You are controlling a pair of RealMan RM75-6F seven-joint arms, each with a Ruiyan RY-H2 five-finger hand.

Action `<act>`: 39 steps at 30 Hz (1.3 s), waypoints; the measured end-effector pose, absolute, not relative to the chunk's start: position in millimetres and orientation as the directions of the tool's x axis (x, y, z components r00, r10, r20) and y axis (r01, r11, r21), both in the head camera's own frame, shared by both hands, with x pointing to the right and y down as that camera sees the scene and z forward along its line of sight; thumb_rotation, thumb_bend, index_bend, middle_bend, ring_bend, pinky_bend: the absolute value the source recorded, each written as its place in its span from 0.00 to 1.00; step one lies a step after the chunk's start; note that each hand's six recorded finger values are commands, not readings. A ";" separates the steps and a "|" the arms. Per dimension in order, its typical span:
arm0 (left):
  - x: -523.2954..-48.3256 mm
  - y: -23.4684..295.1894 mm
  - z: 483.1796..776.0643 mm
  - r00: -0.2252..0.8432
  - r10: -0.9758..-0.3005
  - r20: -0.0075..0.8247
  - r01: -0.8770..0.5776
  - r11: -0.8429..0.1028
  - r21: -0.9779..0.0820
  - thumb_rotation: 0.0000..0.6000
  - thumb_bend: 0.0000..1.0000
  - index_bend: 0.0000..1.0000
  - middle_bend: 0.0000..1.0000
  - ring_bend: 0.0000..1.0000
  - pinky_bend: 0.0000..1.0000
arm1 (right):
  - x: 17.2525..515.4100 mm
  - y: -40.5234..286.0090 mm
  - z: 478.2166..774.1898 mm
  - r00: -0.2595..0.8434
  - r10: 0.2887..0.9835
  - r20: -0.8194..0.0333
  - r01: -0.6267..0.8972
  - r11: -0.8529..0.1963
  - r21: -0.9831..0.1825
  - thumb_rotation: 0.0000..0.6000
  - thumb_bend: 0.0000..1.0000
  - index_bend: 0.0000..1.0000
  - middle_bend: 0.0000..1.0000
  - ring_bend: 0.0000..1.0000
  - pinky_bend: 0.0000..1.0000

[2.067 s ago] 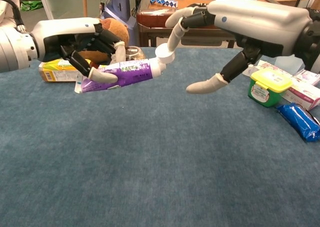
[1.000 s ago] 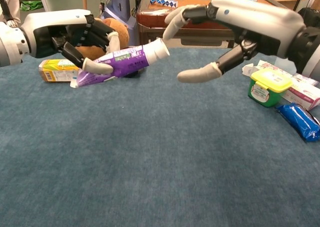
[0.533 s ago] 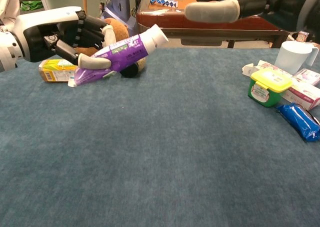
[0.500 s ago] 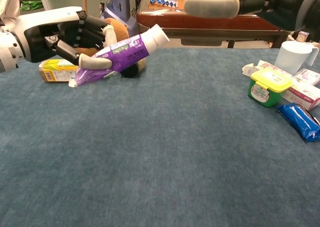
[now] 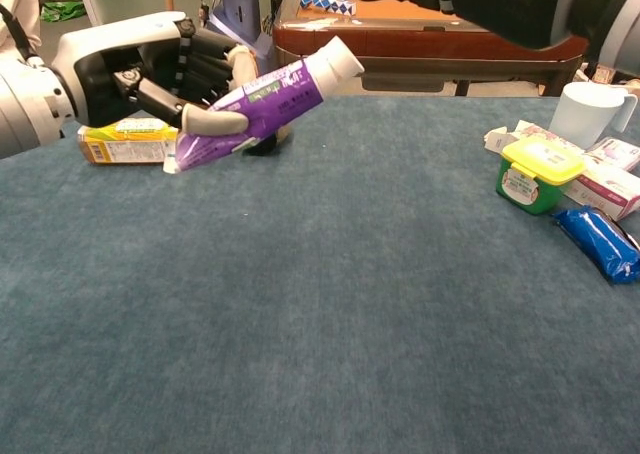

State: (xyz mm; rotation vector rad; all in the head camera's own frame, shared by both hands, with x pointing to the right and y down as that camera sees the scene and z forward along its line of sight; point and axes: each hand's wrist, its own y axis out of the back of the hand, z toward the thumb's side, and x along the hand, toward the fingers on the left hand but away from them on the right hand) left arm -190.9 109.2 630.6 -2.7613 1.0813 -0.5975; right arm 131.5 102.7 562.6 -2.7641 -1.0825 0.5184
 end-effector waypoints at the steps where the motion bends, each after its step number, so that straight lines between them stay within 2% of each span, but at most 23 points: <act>1: -190.4 108.5 630.6 0.667 -0.675 0.316 -0.630 -0.737 -0.244 1.00 0.45 0.61 0.71 0.61 0.49 | 130.1 103.1 563.2 0.685 0.677 -0.269 0.636 -0.736 -0.232 0.57 0.00 0.00 0.00 0.00 0.00; 16: -185.8 104.7 626.9 0.666 -0.684 0.298 -0.645 -0.728 -0.231 1.00 0.45 0.61 0.72 0.61 0.49 | 100.2 110.4 574.1 0.715 0.652 -0.254 0.651 -0.753 -0.101 0.49 0.00 0.00 0.00 0.00 0.00; 23: -187.0 103.1 626.3 0.665 -0.686 0.297 -0.645 -0.727 -0.234 1.00 0.45 0.61 0.72 0.61 0.49 | 90.7 112.8 580.0 0.724 0.641 -0.256 0.652 -0.756 -0.047 0.49 0.00 0.00 0.00 0.00 0.00; 39: -188.1 103.5 627.9 0.669 -0.682 0.296 -0.633 -0.731 -0.255 1.00 0.45 0.62 0.73 0.61 0.49 | 86.1 113.0 576.7 0.740 0.625 -0.250 0.639 -0.769 -0.029 0.49 0.00 0.00 0.00 0.00 0.00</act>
